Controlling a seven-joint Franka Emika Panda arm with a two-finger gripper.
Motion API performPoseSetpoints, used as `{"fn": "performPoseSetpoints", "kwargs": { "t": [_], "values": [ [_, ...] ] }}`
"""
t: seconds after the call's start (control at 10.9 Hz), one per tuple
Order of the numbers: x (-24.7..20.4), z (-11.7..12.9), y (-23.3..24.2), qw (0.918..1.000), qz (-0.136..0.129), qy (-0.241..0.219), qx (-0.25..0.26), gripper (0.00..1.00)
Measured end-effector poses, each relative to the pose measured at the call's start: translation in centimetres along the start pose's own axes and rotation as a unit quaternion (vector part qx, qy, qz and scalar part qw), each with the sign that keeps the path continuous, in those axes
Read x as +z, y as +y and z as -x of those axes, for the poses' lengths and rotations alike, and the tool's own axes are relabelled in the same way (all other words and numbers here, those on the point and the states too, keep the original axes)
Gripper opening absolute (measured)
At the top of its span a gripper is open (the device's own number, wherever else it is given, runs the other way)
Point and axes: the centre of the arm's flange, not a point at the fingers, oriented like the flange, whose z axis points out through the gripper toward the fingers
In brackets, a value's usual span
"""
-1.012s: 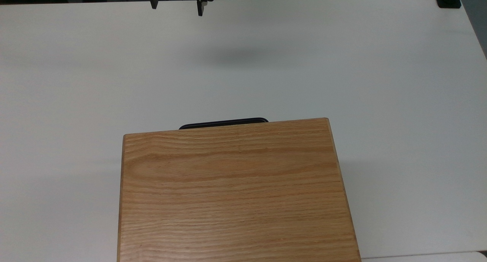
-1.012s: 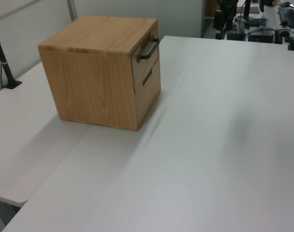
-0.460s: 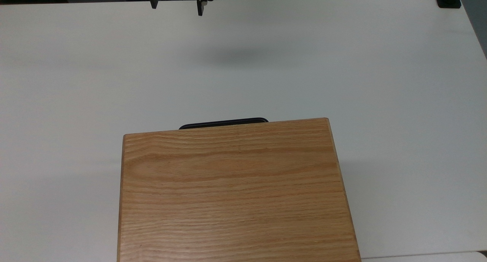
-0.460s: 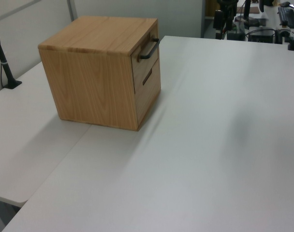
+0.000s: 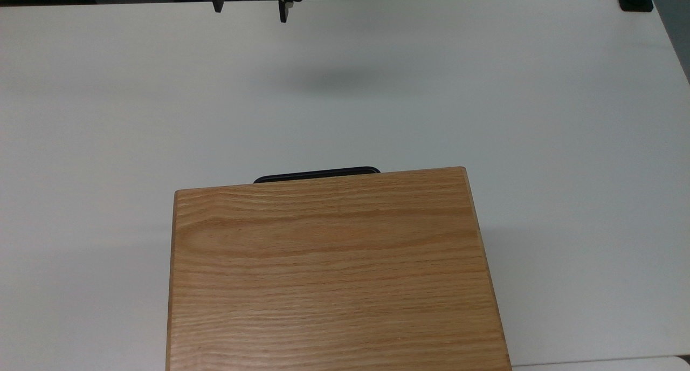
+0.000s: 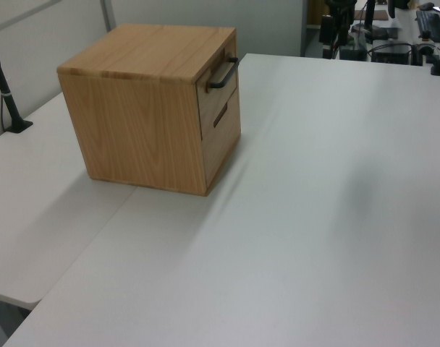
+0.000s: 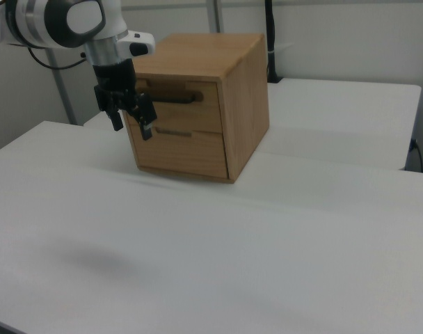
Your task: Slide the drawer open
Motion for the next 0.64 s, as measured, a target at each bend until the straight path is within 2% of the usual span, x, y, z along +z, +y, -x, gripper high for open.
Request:
{"fn": "performPoseSetpoints", "kwargs": {
  "t": [0.18,0.28,0.37,0.46,0.55,0.64],
  "values": [
    [0.1,-0.1,-0.4,0.9993,-0.017,0.0,0.033,1.0],
    [-0.1,-0.6,-0.6,0.9969,-0.03,0.016,0.07,1.0],
    [-0.4,-1.2,-0.7,0.991,-0.041,0.039,0.122,1.0],
    [-0.1,-2.1,-0.9,0.9811,-0.05,0.057,0.178,1.0],
    [0.7,-3.3,-1.2,0.9663,-0.062,0.072,0.239,1.0],
    [1.7,-4.6,-1.8,0.9448,-0.084,0.085,0.305,1.0]
  ]
}}
